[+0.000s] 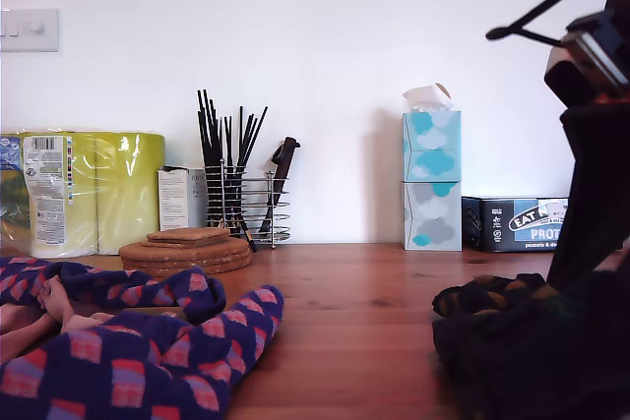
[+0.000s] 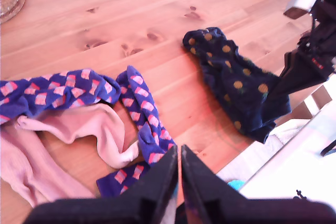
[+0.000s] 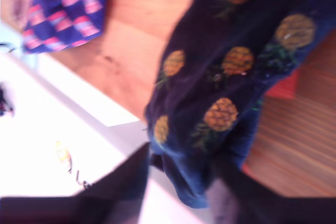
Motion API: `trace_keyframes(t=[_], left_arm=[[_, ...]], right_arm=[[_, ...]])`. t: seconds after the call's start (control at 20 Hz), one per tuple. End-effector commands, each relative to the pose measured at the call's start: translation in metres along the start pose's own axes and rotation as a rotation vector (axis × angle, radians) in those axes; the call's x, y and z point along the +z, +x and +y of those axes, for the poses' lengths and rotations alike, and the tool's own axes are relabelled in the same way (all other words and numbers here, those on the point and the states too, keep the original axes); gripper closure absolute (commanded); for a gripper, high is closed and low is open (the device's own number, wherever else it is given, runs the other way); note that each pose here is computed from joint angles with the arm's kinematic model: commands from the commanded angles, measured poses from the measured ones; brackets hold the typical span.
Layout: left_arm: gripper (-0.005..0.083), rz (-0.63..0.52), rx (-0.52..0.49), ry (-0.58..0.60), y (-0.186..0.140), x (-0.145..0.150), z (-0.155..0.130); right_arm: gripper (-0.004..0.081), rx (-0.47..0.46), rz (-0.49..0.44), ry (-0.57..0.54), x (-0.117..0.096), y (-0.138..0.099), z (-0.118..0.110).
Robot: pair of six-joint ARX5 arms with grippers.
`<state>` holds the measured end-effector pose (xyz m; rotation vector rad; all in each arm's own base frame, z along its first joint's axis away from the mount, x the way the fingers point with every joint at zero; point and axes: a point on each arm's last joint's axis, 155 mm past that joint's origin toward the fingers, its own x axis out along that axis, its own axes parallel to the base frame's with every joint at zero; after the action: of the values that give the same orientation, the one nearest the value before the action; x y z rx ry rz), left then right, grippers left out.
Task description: Pair up the socks based on colour and pattern, by placing each sock on top of its pair
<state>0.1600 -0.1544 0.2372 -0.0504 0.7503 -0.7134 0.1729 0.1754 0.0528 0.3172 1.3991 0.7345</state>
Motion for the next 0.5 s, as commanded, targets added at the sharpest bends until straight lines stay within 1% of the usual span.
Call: trace_keyframes(t=[0.0,0.1,0.2,0.3,0.45], left_arm=[[0.0795,0.008,-0.002,0.005,0.003,-0.003,0.001],[0.0795,0.006,-0.002,0.007,0.003,-0.003,0.001],[0.0795,0.014,-0.001,0.015,0.006,-0.003,0.001],[0.0795,0.018,-0.001,0.022,0.009,-0.001,0.002],[0.0795,0.025,0.001,0.031,0.014,0.000,0.003]], right_arm=[[0.0327,-0.006,-0.001,0.013,0.002,-0.001,0.000],[0.0328,-0.006,-0.001,0.010,0.004,-0.007,0.005],[0.0328,-0.005,-0.030,-0.025,0.012,-0.021,0.016],[0.0328,-0.050,-0.079,-0.077,0.021,-0.042,0.022],[0.0329,-0.126,-0.123,-0.147,0.024,-0.070,0.027]])
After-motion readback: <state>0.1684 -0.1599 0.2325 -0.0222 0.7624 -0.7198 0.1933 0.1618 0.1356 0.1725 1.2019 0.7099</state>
